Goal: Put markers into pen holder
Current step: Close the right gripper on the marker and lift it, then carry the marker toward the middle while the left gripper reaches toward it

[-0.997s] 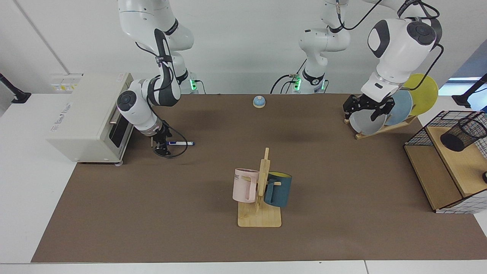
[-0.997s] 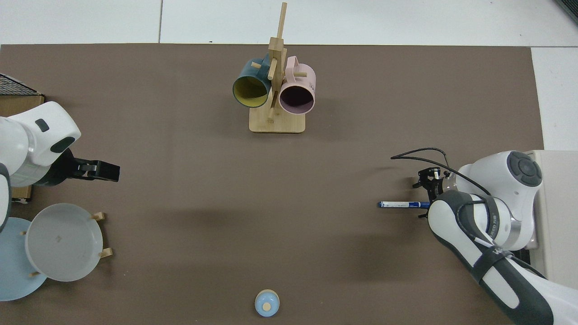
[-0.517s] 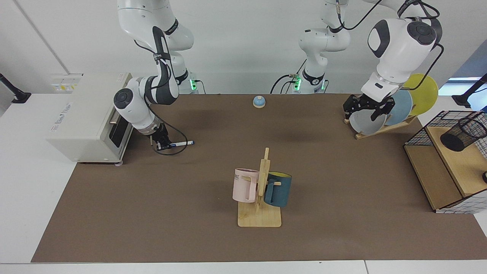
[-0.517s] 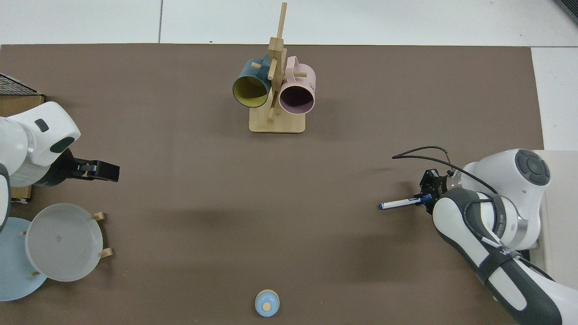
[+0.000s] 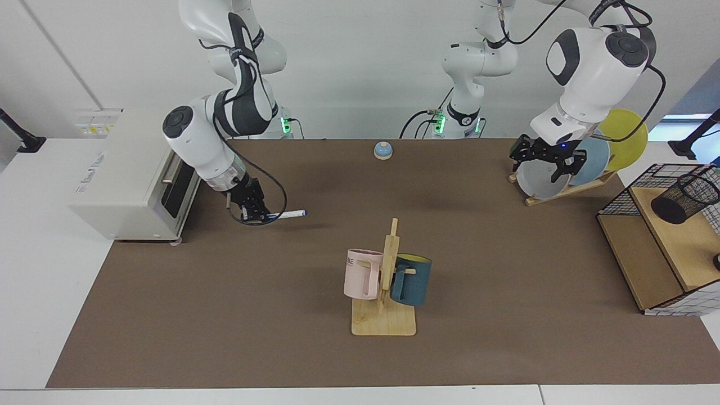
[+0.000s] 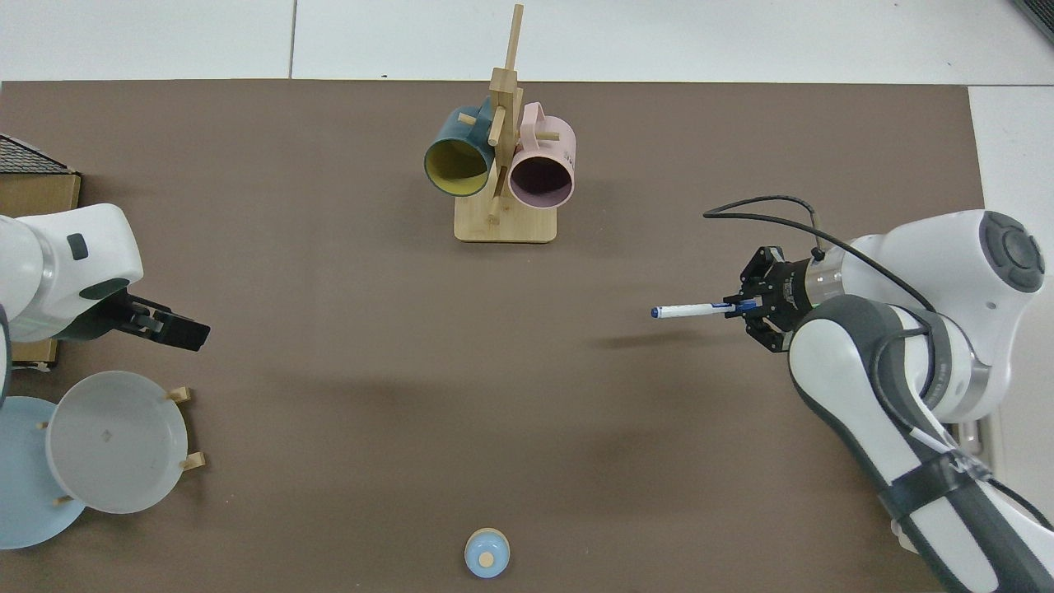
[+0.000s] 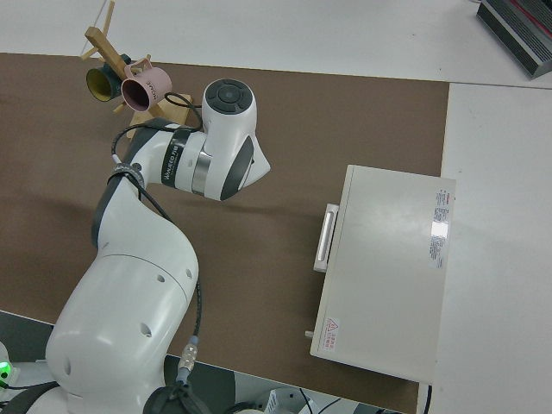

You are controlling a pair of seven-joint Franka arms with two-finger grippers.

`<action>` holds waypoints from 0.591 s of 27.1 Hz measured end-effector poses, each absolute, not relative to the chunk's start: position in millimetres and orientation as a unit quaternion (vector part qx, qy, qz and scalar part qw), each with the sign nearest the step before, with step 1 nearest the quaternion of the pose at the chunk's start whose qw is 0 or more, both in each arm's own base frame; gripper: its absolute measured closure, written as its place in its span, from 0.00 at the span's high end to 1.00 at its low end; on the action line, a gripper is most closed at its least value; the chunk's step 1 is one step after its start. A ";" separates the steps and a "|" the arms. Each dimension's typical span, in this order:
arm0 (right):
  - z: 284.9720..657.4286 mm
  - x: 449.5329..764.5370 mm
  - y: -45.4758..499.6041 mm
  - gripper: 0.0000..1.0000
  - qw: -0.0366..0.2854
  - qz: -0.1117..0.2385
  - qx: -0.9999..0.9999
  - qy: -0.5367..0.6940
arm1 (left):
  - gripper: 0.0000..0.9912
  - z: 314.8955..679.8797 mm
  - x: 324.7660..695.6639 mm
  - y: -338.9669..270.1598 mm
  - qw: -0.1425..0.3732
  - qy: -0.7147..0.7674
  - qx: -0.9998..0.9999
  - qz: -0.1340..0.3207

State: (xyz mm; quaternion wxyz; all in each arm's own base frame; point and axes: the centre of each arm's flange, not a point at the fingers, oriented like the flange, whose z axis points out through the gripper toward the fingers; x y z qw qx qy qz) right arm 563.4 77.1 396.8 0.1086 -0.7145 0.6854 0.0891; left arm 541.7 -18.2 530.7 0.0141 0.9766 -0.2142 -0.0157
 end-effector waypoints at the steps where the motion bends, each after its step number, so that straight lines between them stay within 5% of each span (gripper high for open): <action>1: 404.9 565.1 89.7 0.16 0.113 0.087 -0.712 0.688 | 1.00 530.7 541.7 -17.8 0.014 -0.224 0.974 -0.016; 16: 458.4 566.2 195.7 0.16 0.209 0.137 -0.652 0.716 | 1.00 542.3 546.5 -39.8 0.030 -0.515 0.856 0.026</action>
